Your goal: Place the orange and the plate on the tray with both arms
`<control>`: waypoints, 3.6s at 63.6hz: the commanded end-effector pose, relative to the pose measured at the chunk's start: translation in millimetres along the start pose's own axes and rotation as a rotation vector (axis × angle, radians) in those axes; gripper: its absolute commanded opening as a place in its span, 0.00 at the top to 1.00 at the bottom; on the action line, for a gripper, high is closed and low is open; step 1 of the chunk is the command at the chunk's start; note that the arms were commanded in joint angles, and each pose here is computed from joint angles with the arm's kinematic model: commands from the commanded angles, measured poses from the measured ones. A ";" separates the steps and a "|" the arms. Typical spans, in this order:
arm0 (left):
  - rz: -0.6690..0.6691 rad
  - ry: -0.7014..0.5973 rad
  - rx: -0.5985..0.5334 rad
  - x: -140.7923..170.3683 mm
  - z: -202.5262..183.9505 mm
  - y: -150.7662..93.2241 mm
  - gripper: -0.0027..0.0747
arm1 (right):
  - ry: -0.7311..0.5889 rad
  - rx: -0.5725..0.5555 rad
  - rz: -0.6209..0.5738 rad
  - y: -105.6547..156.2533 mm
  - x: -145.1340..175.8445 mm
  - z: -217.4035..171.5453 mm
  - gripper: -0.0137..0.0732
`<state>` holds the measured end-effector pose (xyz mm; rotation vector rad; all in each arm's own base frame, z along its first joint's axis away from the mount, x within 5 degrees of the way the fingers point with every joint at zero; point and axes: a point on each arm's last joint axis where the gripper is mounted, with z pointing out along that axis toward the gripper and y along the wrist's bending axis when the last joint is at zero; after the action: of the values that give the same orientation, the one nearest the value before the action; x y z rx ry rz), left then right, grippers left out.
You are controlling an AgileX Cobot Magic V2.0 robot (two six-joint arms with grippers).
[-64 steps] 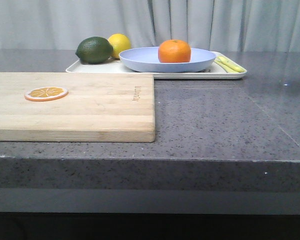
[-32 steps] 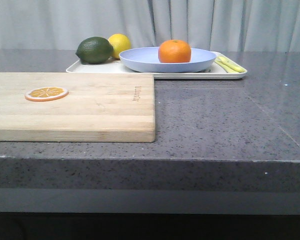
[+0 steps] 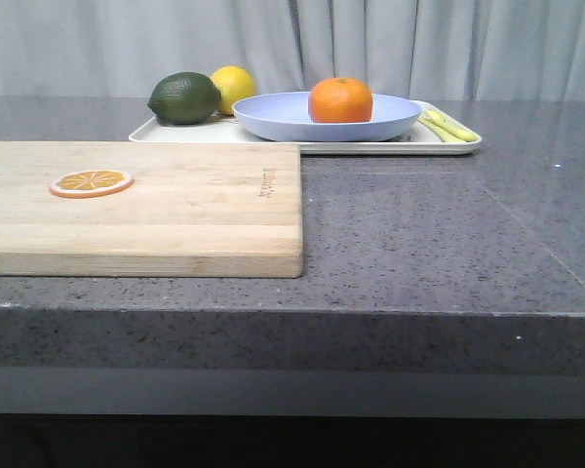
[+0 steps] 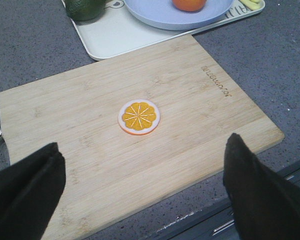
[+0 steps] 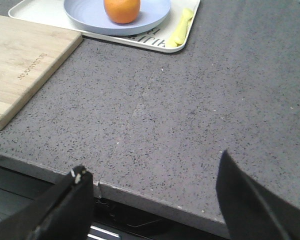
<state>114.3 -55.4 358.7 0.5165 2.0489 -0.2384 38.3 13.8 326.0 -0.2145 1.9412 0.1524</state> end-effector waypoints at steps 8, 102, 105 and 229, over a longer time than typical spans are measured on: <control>-0.017 -0.102 0.002 -13.4 -6.0 0.2 0.17 | -0.106 0.014 -0.005 -1.0 -6.4 -2.5 0.24; -0.055 -0.128 -0.094 14.4 -17.2 10.2 0.99 | -0.154 0.096 -0.086 -7.8 -11.0 -3.5 0.92; -0.045 -0.155 -0.171 22.8 -20.9 16.7 0.99 | -0.155 0.096 -0.086 -7.8 -11.1 -3.5 0.92; -0.152 -0.715 -0.415 164.9 7.2 14.5 0.99 | -0.154 0.096 -0.086 -7.8 -11.0 -3.5 0.92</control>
<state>55.8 -1.9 214.5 0.0096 1.4470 -0.0469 39.1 6.9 323.8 -0.2213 1.8712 0.0352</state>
